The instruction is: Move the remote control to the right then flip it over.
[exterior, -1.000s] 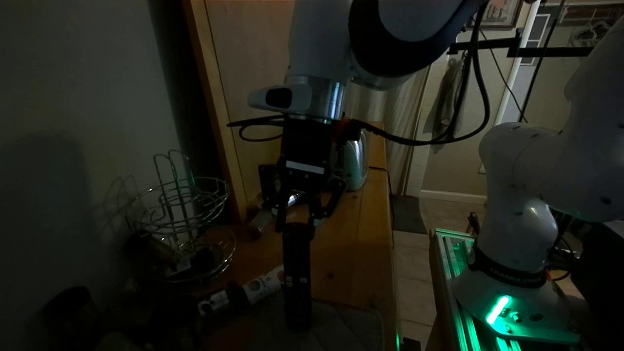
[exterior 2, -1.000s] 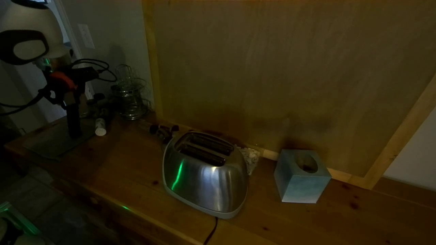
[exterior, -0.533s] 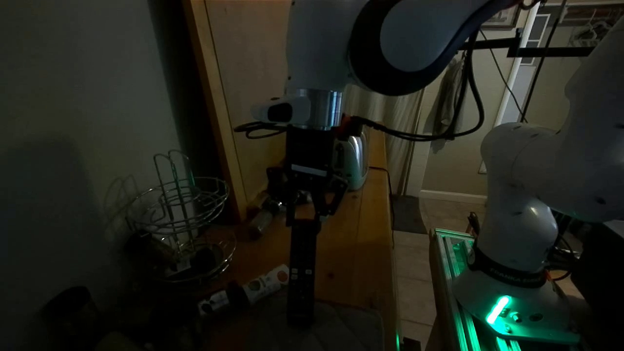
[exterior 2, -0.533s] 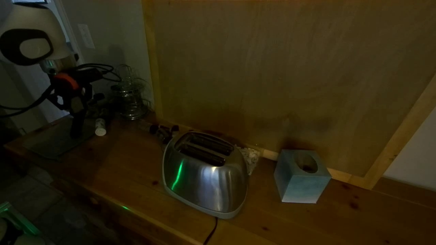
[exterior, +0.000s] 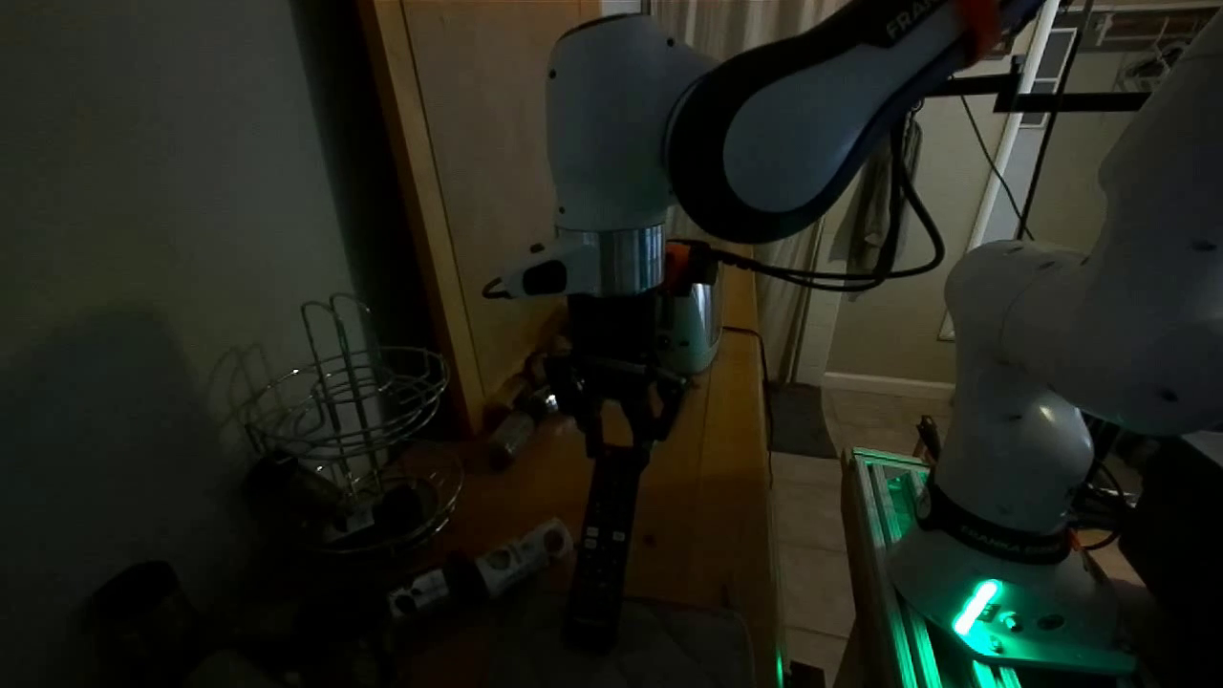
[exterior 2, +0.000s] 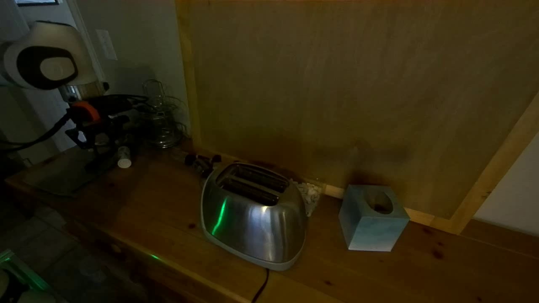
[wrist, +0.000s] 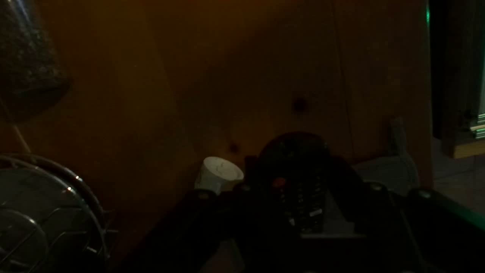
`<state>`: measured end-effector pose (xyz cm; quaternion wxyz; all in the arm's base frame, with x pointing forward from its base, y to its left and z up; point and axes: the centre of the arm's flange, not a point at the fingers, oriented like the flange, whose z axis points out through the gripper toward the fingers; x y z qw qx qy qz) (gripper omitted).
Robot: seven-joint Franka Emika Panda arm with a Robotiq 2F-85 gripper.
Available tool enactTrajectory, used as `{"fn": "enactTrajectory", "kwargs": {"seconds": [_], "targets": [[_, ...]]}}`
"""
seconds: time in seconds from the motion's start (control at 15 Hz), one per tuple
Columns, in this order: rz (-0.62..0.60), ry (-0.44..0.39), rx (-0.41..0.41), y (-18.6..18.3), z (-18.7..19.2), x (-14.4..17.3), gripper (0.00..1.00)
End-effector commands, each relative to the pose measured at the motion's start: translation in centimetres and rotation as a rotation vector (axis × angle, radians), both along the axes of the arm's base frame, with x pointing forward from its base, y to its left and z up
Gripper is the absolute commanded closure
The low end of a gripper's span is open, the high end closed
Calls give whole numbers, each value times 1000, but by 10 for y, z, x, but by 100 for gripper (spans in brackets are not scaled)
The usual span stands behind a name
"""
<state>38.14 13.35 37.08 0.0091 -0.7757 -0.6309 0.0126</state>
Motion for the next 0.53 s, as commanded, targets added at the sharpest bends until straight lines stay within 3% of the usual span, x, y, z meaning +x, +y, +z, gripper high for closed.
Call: {"fn": "enactTrajectory", "kwargs": {"seconds": [0.0, 0.47], "targets": [[-32, 65, -43, 3, -18, -1, 76], [-122, 104, -94, -12, -34, -2, 76]]}}
